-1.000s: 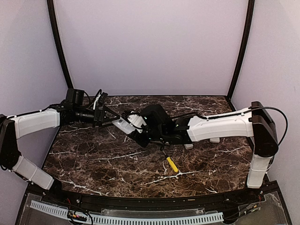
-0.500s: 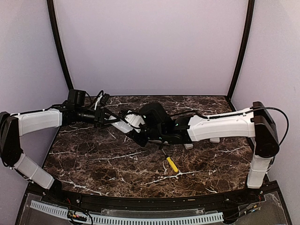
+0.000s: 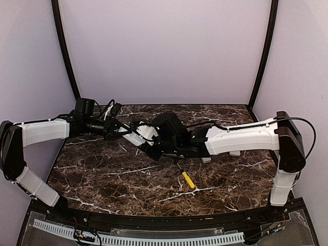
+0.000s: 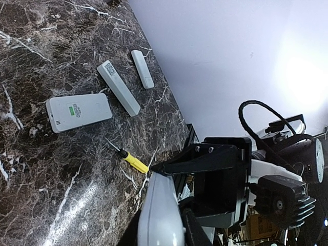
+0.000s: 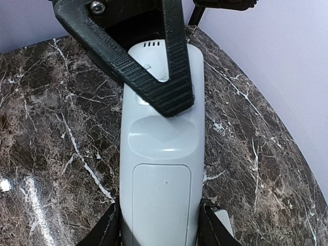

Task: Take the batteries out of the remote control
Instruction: Pass from the right arm to the left, then remove the battery cover from the remote control.

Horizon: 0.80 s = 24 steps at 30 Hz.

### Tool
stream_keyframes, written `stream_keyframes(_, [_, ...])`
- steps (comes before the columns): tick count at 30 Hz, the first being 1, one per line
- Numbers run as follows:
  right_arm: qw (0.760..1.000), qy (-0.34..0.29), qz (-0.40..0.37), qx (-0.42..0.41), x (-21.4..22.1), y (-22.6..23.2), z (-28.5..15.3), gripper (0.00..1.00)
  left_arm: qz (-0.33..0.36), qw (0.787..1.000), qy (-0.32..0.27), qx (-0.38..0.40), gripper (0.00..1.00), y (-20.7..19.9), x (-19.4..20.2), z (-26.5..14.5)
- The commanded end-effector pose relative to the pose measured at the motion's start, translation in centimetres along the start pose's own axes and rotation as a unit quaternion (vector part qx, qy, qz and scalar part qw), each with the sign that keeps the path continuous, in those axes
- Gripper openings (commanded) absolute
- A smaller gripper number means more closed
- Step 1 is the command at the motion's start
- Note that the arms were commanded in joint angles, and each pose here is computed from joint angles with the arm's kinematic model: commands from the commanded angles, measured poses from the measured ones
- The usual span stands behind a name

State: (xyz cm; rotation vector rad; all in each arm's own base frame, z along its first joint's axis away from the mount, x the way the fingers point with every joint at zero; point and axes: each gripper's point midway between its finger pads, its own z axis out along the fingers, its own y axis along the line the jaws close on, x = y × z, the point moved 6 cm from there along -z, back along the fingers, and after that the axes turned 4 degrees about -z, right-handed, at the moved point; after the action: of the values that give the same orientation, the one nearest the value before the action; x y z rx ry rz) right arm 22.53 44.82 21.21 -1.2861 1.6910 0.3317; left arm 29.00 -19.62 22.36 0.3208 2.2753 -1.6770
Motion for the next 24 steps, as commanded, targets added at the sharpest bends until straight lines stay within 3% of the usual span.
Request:
stream_keyframes(1, [0.996, -0.071, 0.039, 0.028, -2.9, -1.3, -2.7, 0.57, -0.005, 1.0, -0.008, 0.009, 0.0, 0.2, -0.4, -0.7])
stream_keyframes(4, [0.994, -0.082, 0.069, 0.037, -2.9, -2.1, -4.2, 0.8, -0.007, 0.999, -0.034, 0.008, 0.0, 0.5, -1.1, -2.2])
stream_keyframes(7, [0.99, -0.071, 0.11, 0.042, -1.8, -2.8, -5.7, 0.84, -0.003, 0.998, -0.063, 0.004, 0.0, 0.4, -2.0, -3.9])
stream_keyframes(15, [0.959, 0.071, 0.269, 0.054, 7.5, -2.9, -8.7, 0.84, 0.026, 0.992, -0.118, -0.028, 0.0, 0.0, -3.0, -6.8])
stream_keyframes(19, [0.932, 0.157, 0.321, 0.049, 12.0, -1.3, -9.1, 0.8, 0.026, 0.992, -0.117, -0.029, 0.0, 0.0, -2.9, -6.8])
stream_keyframes(24, [0.91, 0.219, 0.35, 0.033, 14.7, 0.7, -9.1, 0.73, 0.021, 0.993, -0.113, -0.028, 0.0, 0.3, -2.9, -6.7])
